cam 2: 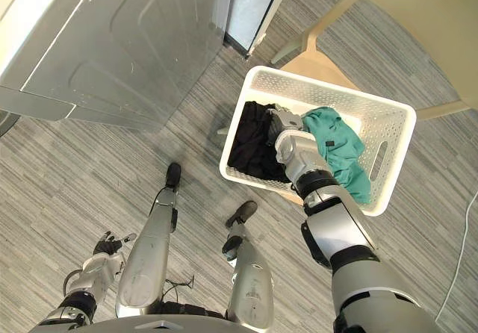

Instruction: Pick up the laundry basket with both hands and put the clothes into the washing machine.

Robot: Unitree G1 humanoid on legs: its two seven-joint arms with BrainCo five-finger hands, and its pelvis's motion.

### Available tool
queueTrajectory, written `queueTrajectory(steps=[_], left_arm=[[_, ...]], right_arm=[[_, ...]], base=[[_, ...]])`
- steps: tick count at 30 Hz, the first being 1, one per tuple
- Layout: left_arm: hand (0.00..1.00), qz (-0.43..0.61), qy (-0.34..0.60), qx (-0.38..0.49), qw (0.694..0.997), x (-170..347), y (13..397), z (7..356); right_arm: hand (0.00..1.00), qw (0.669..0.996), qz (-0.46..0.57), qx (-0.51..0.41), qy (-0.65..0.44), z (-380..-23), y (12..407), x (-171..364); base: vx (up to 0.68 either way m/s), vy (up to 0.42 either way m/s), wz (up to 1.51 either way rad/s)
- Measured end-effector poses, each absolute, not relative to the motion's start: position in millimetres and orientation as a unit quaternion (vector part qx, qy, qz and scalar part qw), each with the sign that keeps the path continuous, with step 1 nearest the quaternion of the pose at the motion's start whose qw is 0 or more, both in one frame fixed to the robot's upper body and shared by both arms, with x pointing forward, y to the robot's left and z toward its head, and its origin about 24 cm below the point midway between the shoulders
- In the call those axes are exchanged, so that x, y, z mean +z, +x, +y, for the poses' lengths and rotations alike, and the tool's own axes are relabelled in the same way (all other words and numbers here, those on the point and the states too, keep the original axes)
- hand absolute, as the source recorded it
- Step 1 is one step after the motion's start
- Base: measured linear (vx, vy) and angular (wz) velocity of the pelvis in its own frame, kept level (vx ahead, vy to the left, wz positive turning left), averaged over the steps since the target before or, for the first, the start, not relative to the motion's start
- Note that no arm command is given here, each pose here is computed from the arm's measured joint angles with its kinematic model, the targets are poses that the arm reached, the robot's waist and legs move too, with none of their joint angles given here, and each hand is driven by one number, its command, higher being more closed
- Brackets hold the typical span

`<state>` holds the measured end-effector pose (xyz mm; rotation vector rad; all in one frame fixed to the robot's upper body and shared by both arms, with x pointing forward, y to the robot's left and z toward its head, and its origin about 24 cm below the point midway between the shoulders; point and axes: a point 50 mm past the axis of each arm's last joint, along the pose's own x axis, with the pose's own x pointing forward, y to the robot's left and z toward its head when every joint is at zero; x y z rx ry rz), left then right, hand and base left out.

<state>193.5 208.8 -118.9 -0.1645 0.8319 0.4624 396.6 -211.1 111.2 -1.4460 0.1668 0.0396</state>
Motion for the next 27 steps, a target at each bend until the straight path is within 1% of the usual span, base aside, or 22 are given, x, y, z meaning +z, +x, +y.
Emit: queueTrajectory(steps=[1,8,11,13,14,16,17,18,19,22,24,27], left_arm=[[0.00,0.399,-0.078,0.225,0.885,-118.4,194.4,208.7],[0.00,0.396,-0.076,0.228,0.886,-116.7,195.9,209.7],[0.00,0.388,-0.077,0.236,0.888,-114.9,192.7,214.9],[0.00,0.388,-0.073,0.246,0.885,-116.0,182.9,222.0],[0.00,0.390,-0.073,0.249,0.883,-117.0,179.6,223.8],[0.00,0.401,-0.078,0.269,0.872,-121.7,165.1,231.4],[0.00,0.406,-0.078,0.273,0.869,-123.6,159.2,233.4],[0.00,0.409,-0.080,0.279,0.865,-124.9,155.2,235.1],[0.00,0.417,-0.083,0.292,0.857,-127.5,145.5,240.6],[0.00,0.434,-0.085,0.307,0.843,-132.3,127.3,248.0],[0.00,0.457,-0.076,0.319,0.827,-137.3,109.2,252.5],[0.00,0.471,-0.073,0.330,0.815,-140.0,97.2,254.8]], right_arm=[[1.00,0.746,0.086,0.013,-0.660,-214.1,396.2,109.0],[1.00,0.772,0.133,-0.006,-0.621,-227.3,390.8,94.4],[1.00,0.791,0.146,-0.024,-0.593,-234.0,388.2,92.3],[1.00,0.831,0.143,-0.049,-0.536,-239.2,388.7,99.5],[1.00,0.843,0.137,-0.058,-0.517,-240.0,388.9,102.7],[1.00,0.901,0.097,-0.105,-0.409,-246.6,386.7,117.9],[1.00,0.917,0.080,-0.121,-0.371,-249.9,383.6,122.1],[1.00,0.925,0.070,-0.130,-0.351,-251.9,381.2,124.0],[1.00,0.939,0.040,-0.153,-0.306,-256.9,373.6,129.6],[1.00,0.954,-0.007,-0.197,-0.226,-264.7,358.9,137.4],[1.00,0.955,-0.039,-0.233,-0.179,-269.0,344.9,140.4],[1.00,0.953,-0.070,-0.262,-0.136,-271.1,328.4,141.3]], base=[[-0.02,-0.005,0.15],[-0.01,0.000,0.01],[-0.02,0.002,-0.16],[-0.03,-0.009,-0.23],[-0.02,-0.012,-0.18],[-0.01,-0.008,-0.11],[0.00,0.000,0.00],[0.00,0.000,0.00],[0.00,0.000,0.00],[0.04,0.006,-0.04],[0.08,0.018,-0.14],[0.08,0.004,-0.08]])
